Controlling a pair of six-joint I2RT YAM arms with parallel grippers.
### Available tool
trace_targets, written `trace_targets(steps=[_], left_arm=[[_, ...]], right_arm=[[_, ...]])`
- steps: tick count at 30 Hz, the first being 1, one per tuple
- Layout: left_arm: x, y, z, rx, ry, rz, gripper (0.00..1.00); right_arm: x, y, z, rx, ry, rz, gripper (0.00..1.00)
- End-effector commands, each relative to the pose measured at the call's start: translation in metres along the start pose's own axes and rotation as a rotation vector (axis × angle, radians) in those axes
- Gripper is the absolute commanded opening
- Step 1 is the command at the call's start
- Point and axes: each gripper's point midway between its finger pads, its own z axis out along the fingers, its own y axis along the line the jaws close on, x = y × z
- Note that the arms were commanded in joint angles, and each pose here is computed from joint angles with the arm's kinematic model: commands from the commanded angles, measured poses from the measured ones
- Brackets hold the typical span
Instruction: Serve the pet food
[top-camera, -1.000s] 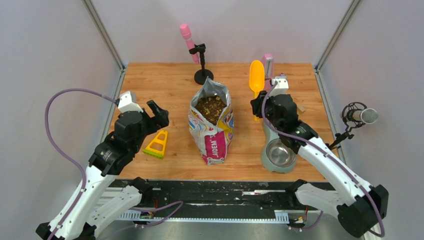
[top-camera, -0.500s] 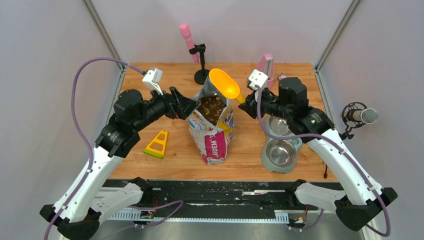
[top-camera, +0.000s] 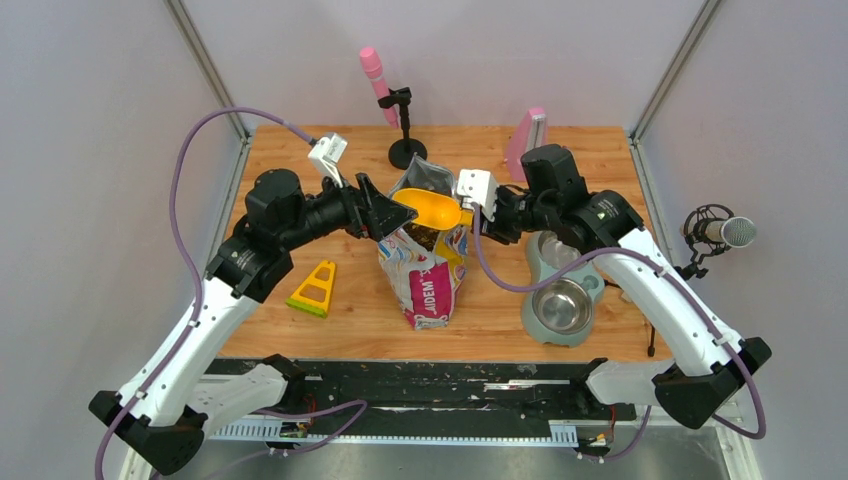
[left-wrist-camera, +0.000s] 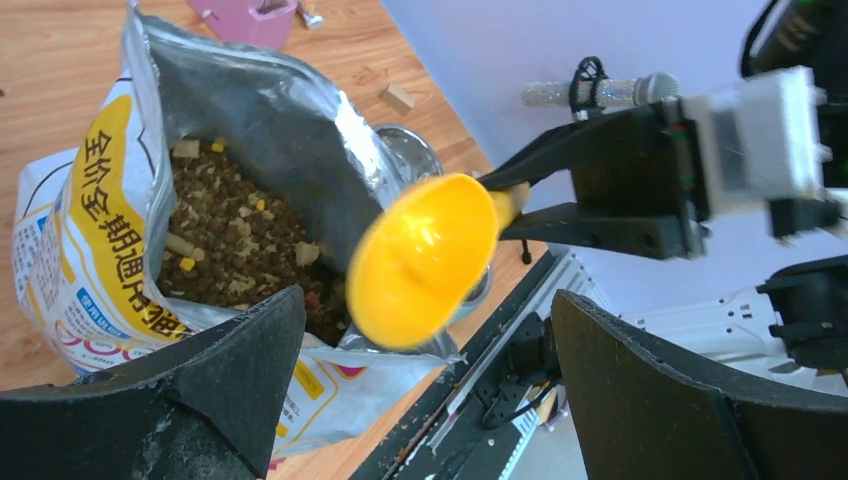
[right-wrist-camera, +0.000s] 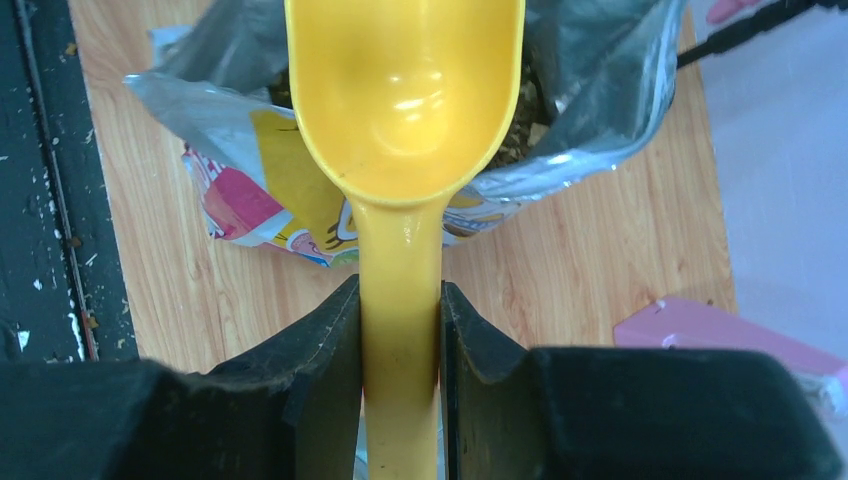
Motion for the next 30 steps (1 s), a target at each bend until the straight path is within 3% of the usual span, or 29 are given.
trace_targets(steps=[1, 5, 9, 16, 22, 24, 27, 29, 30], left_arm=[[-0.003, 0.004, -0.001, -0.031, -0.007, -0.017, 1.0], [-0.003, 0.004, -0.002, -0.031, -0.015, -0.011, 0.96], [0.004, 0.002, 0.0, -0.003, 0.009, -0.019, 0.74], [0.02, -0.007, 0.0, 0.078, 0.067, -0.027, 0.62], [0.021, 0.001, 0.002, 0.037, 0.07, -0.038, 0.41], [0.022, 0.001, 0.003, 0.04, 0.071, -0.04, 0.32], [0.024, 0.001, 0.003, 0.05, 0.073, -0.042, 0.02], [0.023, 0.001, 0.003, 0.055, 0.061, -0.037, 0.0], [0.02, -0.001, 0.002, 0.061, 0.045, -0.034, 0.0]], right_arm=[[-0.035, 0.013, -0.018, -0.069, -0.112, -0.165, 0.0], [-0.036, 0.018, -0.019, -0.081, -0.108, -0.18, 0.0], [-0.048, 0.018, -0.024, -0.077, -0.149, -0.196, 0.0], [-0.065, 0.009, -0.034, -0.036, -0.191, -0.205, 0.0], [-0.062, 0.019, -0.034, -0.083, -0.189, -0.245, 0.0], [-0.062, 0.02, -0.034, -0.086, -0.195, -0.255, 0.0], [-0.067, 0.019, -0.036, -0.076, -0.214, -0.257, 0.0], [-0.069, 0.015, -0.036, -0.052, -0.22, -0.255, 0.0], [-0.072, 0.01, -0.036, -0.026, -0.227, -0.243, 0.07]])
